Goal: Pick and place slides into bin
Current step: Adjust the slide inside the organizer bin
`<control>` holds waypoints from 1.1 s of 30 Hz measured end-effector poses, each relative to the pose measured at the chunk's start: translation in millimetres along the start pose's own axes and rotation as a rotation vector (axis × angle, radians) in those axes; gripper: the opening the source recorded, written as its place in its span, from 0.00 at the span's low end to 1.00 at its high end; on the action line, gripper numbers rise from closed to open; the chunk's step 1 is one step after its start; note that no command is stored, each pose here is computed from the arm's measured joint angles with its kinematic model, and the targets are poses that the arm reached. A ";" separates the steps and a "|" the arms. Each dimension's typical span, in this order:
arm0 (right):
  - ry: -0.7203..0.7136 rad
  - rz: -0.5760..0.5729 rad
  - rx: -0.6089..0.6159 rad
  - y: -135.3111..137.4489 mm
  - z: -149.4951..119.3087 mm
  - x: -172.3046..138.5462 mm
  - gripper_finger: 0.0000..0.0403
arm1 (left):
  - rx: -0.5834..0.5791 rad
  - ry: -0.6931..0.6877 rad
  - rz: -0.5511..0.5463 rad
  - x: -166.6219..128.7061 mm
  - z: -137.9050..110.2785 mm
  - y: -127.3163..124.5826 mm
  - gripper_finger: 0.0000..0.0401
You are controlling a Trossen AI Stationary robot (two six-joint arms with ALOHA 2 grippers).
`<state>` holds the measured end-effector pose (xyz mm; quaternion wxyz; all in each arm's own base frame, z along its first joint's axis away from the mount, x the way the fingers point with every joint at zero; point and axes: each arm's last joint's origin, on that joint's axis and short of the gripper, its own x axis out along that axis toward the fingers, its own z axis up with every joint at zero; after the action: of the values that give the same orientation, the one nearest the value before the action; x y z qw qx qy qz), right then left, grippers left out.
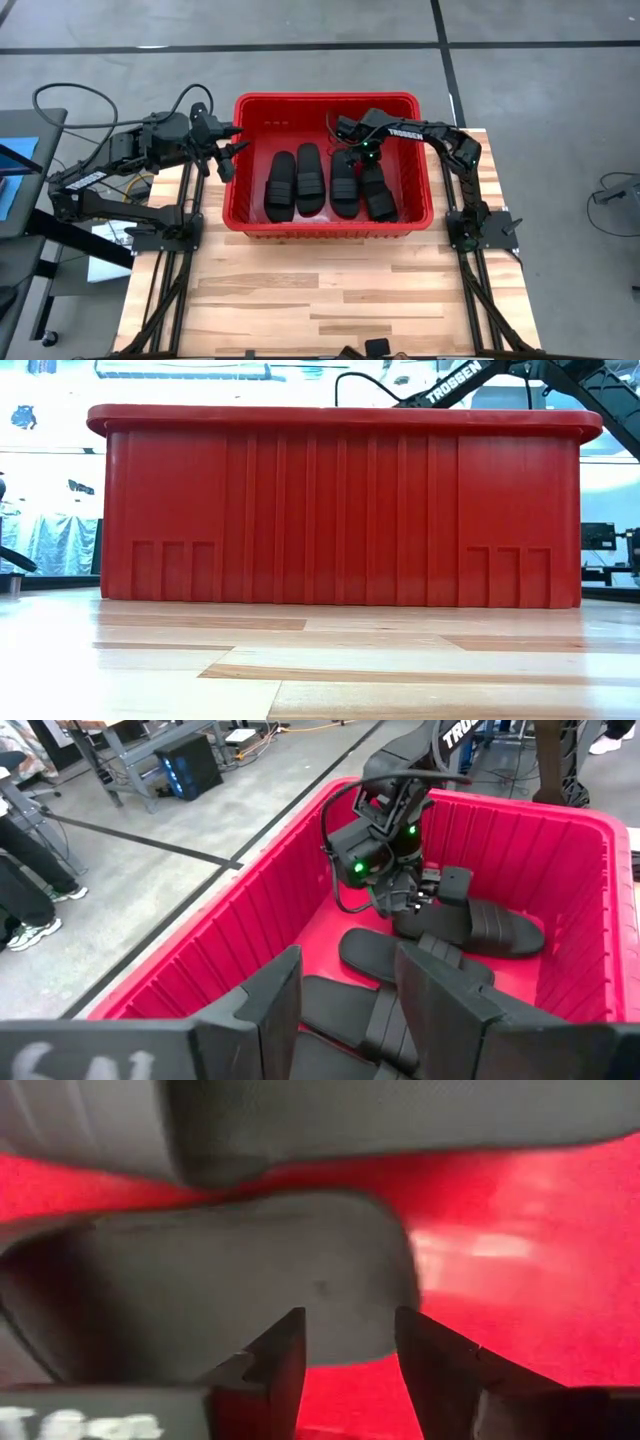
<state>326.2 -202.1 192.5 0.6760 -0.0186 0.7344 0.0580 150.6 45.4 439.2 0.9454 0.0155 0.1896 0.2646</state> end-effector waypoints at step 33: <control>-0.044 -0.036 -0.041 -8.8 -2.9 18.5 0.30 | -0.003 0.000 0.000 0.0 0.0 -0.1 0.38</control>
<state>322.6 -210.2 173.8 0.6924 -0.0444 0.7175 0.0609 150.6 45.4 439.2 0.9455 0.0141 0.1892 0.2647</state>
